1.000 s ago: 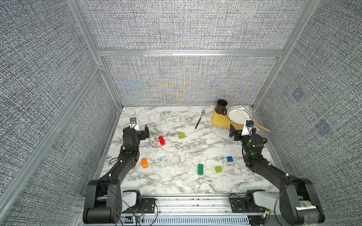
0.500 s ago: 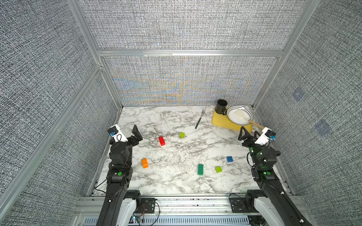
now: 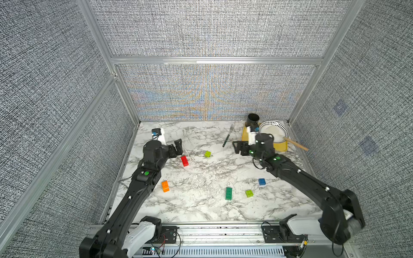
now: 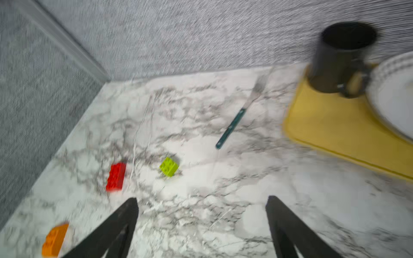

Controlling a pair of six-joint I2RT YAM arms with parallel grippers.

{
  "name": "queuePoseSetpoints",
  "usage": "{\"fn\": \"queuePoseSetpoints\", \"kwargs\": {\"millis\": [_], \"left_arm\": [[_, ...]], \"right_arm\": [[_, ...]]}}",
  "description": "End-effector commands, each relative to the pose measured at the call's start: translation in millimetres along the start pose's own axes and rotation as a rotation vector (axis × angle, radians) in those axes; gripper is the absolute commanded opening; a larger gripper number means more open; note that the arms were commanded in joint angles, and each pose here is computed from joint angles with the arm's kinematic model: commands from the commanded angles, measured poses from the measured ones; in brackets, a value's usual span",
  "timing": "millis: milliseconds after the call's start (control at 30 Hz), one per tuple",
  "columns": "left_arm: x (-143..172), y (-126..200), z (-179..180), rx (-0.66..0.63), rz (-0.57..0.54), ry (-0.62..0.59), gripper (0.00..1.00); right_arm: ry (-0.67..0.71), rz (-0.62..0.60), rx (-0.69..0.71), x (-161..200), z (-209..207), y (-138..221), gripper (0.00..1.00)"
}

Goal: Assemble an ice cream with lego
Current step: Move the lego brick at the center of the board.

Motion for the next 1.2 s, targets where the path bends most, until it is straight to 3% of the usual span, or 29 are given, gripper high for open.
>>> {"fn": "queuePoseSetpoints", "kwargs": {"millis": [0,167,333,467,867,1167], "left_arm": [[30,-22,-19,0.096,0.286,-0.073,1.0],[51,-71,-54,0.136,0.555,-0.195,0.99],[66,-125,-75,0.16,0.743,-0.241,0.94],[84,-164,-90,0.156,0.876,-0.269,0.87],[119,-218,-107,0.077,1.001,-0.357,0.82],[129,-234,-101,0.026,1.048,-0.387,0.65]], "right_arm": [[0.135,0.152,0.041,32,9,-17,0.91],[0.14,0.109,0.057,52,4,-26,0.91],[0.044,0.101,0.214,62,-30,-28,0.89],[-0.079,0.088,0.248,59,-62,-25,0.86],[-0.127,0.077,0.225,61,-70,-24,0.85],[-0.127,0.081,0.22,61,-71,-25,0.85]]}}
Point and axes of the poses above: each gripper's point midway between its finger pads, its own y axis back along the fingers, its own z axis along the line the jaws close on, x = y × z, the point moved 7 cm from there along y, back along the fingers, and after that the axes turned 3 degrees about -y, right-handed, at the moved point
